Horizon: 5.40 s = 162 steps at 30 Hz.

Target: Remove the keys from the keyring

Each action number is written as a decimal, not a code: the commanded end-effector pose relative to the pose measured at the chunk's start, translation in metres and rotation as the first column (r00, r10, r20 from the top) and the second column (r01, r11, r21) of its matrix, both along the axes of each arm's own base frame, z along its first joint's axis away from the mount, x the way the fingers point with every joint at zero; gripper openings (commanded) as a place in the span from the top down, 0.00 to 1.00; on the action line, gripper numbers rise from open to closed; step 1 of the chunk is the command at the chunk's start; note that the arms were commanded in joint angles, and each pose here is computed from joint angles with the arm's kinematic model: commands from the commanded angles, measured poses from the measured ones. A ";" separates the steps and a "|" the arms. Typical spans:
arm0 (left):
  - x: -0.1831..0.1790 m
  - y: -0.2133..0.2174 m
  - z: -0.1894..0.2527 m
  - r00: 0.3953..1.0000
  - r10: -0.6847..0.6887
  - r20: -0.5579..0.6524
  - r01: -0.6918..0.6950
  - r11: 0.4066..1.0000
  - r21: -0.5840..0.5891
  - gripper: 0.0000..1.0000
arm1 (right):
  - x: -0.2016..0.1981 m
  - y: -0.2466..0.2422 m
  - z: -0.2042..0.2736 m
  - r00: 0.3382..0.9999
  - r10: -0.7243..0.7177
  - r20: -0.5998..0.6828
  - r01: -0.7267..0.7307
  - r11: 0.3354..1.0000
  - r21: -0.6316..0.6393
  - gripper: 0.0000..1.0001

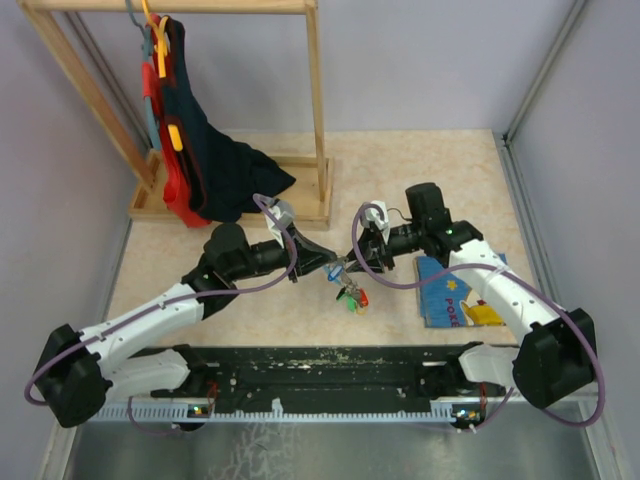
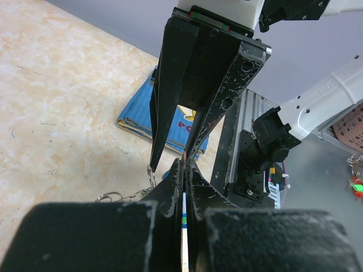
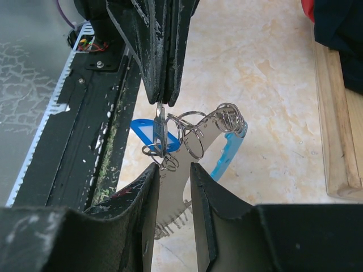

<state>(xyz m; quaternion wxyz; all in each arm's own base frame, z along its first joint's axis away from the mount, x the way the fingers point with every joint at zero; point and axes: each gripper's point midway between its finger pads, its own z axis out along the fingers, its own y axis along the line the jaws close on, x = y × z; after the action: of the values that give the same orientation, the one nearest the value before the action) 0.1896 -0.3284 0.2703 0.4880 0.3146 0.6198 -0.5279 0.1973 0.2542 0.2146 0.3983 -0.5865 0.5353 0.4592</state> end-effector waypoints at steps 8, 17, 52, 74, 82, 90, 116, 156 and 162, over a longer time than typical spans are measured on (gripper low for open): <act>0.000 -0.002 0.048 0.996 -0.006 0.094 0.016 0.994 -0.107 1.00 | -0.007 0.005 0.017 0.997 0.052 0.062 -0.056 0.997 0.051 0.75; 0.001 -0.002 0.047 0.996 -0.004 0.092 0.013 0.994 -0.104 1.00 | -0.007 0.006 0.021 0.997 0.053 0.053 -0.056 0.997 0.057 1.00; 0.016 0.028 -0.007 0.984 0.178 0.026 -0.177 0.984 -0.005 1.00 | 0.020 -0.004 0.010 0.997 -0.079 -0.025 0.081 0.995 0.051 1.00; 0.018 0.011 0.048 0.984 0.099 0.147 -0.095 0.995 -0.032 1.00 | 0.000 0.001 0.012 0.999 0.024 -0.021 -0.022 0.997 0.078 0.84; 0.014 0.007 0.053 0.987 0.064 0.148 -0.060 0.998 -0.035 1.00 | -0.002 0.003 0.019 0.999 0.038 -0.039 -0.034 0.994 0.106 0.76; 0.011 0.004 0.054 0.989 0.041 0.143 -0.035 0.999 -0.040 1.00 | 0.009 0.004 0.015 0.999 -0.020 -0.030 0.022 0.996 0.088 0.73; 0.014 0.002 0.054 0.989 0.046 0.138 -0.040 0.998 -0.047 1.00 | 0.007 0.009 0.016 1.000 -0.025 -0.008 0.025 0.998 0.054 1.00; 0.017 0.022 -0.052 0.999 0.038 -0.031 -0.034 0.992 0.124 1.00 | 0.004 0.003 0.028 0.998 0.009 -0.057 -0.002 0.994 0.112 1.00; 0.023 0.023 -0.059 0.996 0.068 -0.051 -0.059 0.986 0.154 1.00 | 0.004 0.003 0.027 0.998 0.008 -0.058 -0.002 0.994 0.113 1.00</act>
<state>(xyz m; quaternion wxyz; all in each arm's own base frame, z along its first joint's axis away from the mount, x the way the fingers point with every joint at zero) 0.2067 -0.3041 0.2012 0.4515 0.3135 0.6856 -0.4773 0.2008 0.2543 0.2194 0.3876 -0.5358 0.5585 0.5007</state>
